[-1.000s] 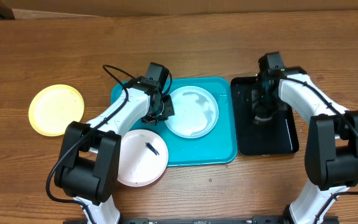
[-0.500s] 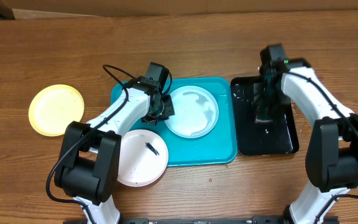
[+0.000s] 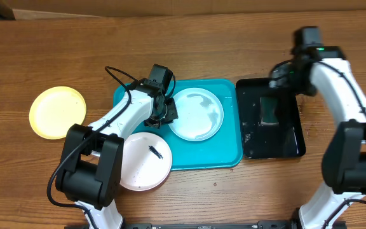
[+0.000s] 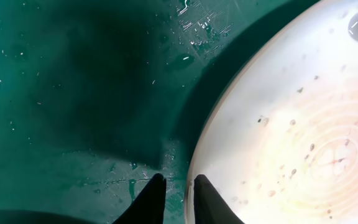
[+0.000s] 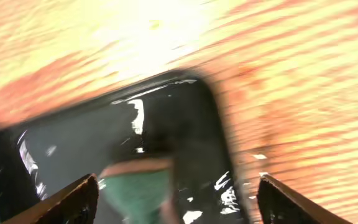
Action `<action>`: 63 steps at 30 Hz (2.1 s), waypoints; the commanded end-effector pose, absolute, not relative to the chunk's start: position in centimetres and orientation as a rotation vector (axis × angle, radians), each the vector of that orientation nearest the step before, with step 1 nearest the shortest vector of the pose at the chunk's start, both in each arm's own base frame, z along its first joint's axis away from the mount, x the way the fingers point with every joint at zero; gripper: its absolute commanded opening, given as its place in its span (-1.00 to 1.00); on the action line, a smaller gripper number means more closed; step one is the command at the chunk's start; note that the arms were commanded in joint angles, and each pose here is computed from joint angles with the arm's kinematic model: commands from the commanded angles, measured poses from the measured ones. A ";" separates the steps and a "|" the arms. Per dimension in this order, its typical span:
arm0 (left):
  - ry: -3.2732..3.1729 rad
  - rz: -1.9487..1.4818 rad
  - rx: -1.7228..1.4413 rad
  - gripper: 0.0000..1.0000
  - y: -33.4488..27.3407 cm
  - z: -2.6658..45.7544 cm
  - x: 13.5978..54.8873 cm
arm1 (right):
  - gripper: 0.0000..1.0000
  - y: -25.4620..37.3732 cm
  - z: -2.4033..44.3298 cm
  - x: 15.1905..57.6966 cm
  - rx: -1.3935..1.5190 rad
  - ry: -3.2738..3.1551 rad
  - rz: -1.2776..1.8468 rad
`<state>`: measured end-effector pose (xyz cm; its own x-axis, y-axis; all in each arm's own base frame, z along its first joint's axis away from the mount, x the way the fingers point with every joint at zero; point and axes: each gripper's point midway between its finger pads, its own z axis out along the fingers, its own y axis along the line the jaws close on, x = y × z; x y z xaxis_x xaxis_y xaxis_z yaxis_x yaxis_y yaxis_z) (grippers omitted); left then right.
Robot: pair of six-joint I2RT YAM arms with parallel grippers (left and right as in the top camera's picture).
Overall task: Clean dirty plates on tray and stack at the side
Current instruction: 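Return the sponge to the black tray and withdraw the right gripper, then lift the light blue plate with the left gripper and tip it over the black tray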
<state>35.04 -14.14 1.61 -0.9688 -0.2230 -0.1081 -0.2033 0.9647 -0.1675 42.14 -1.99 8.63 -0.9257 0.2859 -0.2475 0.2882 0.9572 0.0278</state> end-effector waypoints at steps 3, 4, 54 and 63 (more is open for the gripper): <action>2.963 -0.225 -0.306 -0.59 -14.0 2.1 35.3 | 1.00 -7.7 9.9 42.1 0.680 2.784 0.092; 2.962 -0.226 -0.306 -0.58 -14.1 2.1 35.3 | 1.00 -8.5 9.8 41.8 0.711 2.780 0.099; 2.902 -0.222 -0.284 -0.92 -13.3 6.6 39.2 | 1.00 -13.9 9.9 40.7 0.883 2.712 0.080; 2.819 -0.297 -0.204 -0.92 -14.8 11.8 41.8 | 1.00 -13.9 9.9 40.7 0.883 2.712 0.080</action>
<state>40.98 -13.30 10.09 -0.9467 -0.2150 -0.2398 -0.1697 0.9659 -0.1958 39.93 -13.56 8.72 -0.7832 0.5821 -0.2183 0.5683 0.8128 0.1282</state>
